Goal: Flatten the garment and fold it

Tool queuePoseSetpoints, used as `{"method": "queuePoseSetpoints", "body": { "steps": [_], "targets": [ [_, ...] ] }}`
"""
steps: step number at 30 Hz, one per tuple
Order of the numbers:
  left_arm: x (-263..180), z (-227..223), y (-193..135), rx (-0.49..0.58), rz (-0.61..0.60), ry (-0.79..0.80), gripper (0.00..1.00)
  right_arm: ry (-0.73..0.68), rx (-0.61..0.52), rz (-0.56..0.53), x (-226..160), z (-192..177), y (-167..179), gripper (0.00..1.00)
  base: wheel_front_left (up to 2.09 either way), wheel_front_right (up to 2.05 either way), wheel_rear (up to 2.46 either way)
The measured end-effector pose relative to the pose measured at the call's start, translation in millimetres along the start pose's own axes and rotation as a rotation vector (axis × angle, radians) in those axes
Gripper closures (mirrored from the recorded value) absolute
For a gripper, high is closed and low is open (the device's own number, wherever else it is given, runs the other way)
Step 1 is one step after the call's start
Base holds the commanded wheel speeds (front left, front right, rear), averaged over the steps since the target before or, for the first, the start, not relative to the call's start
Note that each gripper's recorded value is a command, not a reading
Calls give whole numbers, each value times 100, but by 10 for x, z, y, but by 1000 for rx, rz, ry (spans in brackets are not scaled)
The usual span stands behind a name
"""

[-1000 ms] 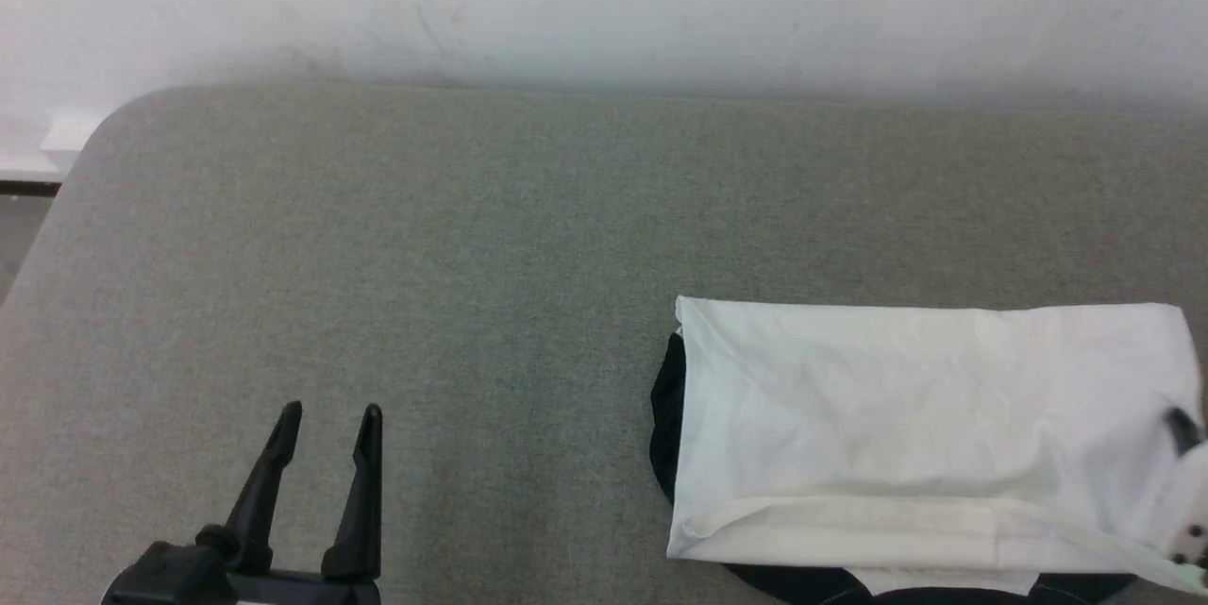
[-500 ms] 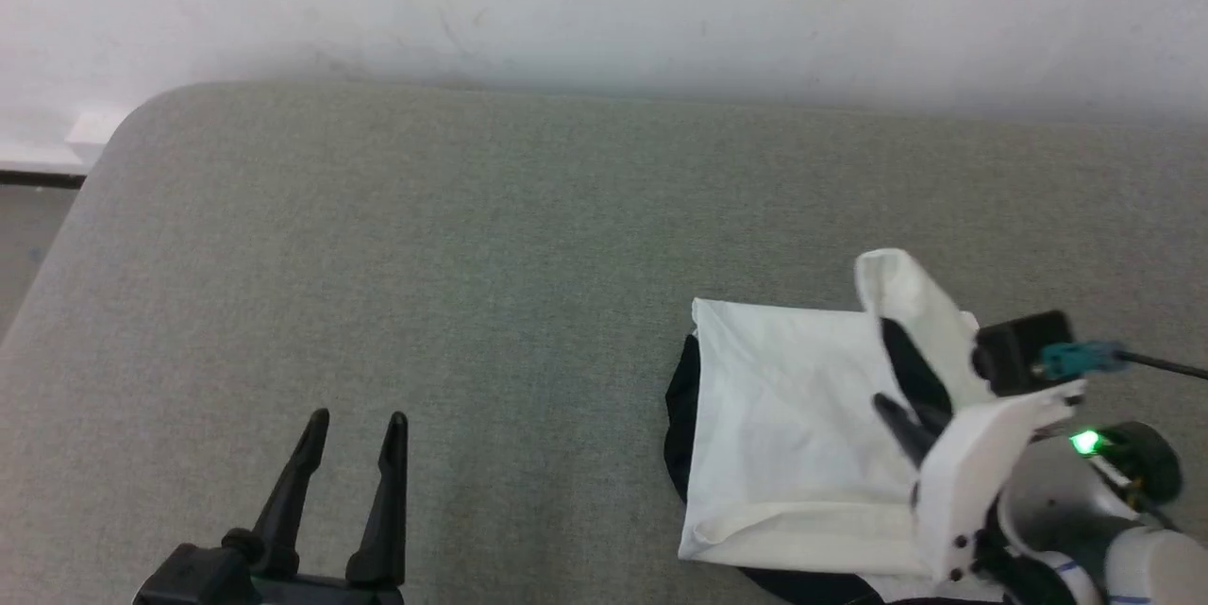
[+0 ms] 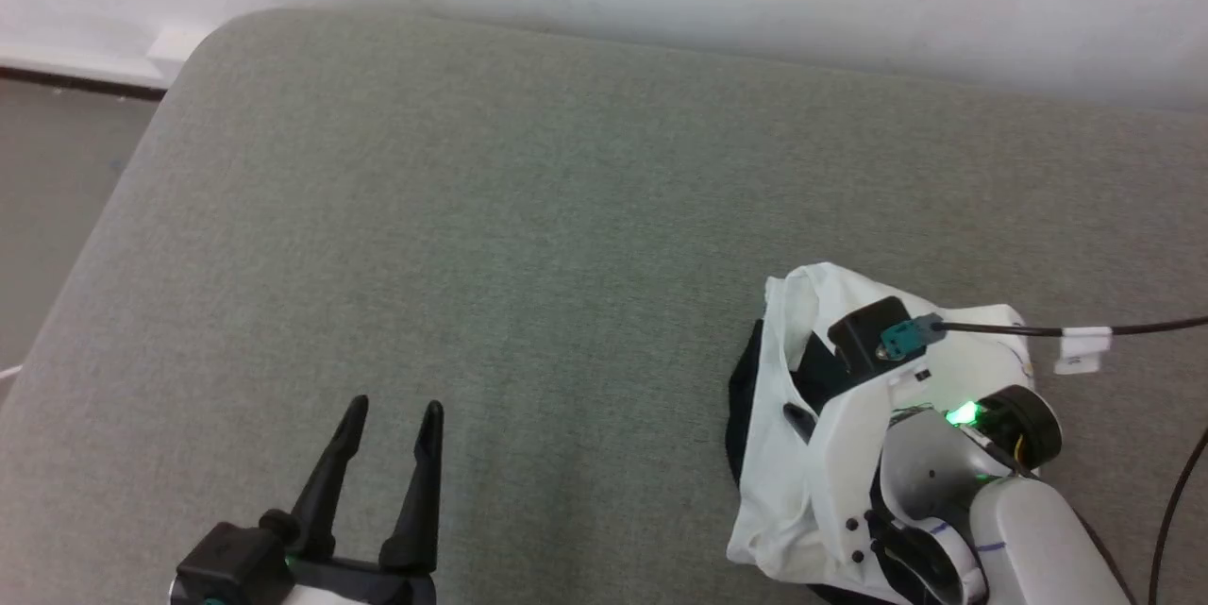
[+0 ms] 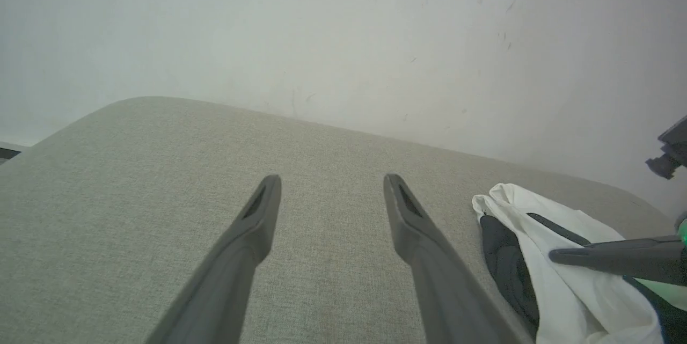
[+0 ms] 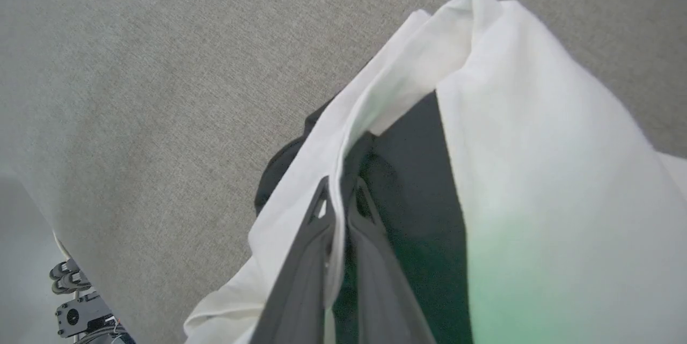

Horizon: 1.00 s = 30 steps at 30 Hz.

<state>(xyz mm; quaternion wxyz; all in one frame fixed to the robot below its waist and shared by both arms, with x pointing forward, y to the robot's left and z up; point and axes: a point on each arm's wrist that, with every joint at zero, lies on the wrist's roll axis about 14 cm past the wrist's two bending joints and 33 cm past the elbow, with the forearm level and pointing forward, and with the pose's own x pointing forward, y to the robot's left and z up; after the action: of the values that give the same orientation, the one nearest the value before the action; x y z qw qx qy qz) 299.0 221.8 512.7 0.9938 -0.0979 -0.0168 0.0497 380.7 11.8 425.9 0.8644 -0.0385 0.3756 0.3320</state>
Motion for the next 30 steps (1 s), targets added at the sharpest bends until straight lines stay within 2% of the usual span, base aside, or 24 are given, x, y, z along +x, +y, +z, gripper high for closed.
{"method": "queuePoseSetpoints", "body": {
  "steps": [5,6,8,9,10,16,19,22,24,27,30],
  "targets": [
    [-16,-39,48,-3,20,11,0,96,-36,3,213,-185,31,100,0,0,0],
    [-25,-51,61,-3,26,15,0,110,-42,5,239,-199,41,96,0,0,0],
    [-41,-72,83,-4,37,22,0,130,-62,8,271,-200,64,60,0,0,0],
    [-47,-75,89,-4,40,22,0,131,-69,13,275,-188,89,9,0,0,0],
    [-51,-73,93,-4,41,21,0,131,-71,18,271,-178,107,0,0,0,0],
    [-55,-6,53,-10,22,-9,0,37,-2,45,107,70,129,0,0,0,0],
    [-46,23,7,-13,4,-21,0,-94,41,-11,-109,358,-79,0,0,0,0],
    [-23,61,-53,-15,-19,-34,0,-215,87,-120,-397,556,-428,0,0,0,0],
    [6,81,-94,-16,-35,-40,0,-255,132,-200,-586,521,-680,0,0,0,0],
    [46,85,-132,-14,-51,-40,0,-245,207,-293,-774,264,-976,0,0,0,0],
    [85,46,-147,-12,-58,-24,0,-184,289,-307,-802,-52,-1082,0,0,0,0]
  ]
}}
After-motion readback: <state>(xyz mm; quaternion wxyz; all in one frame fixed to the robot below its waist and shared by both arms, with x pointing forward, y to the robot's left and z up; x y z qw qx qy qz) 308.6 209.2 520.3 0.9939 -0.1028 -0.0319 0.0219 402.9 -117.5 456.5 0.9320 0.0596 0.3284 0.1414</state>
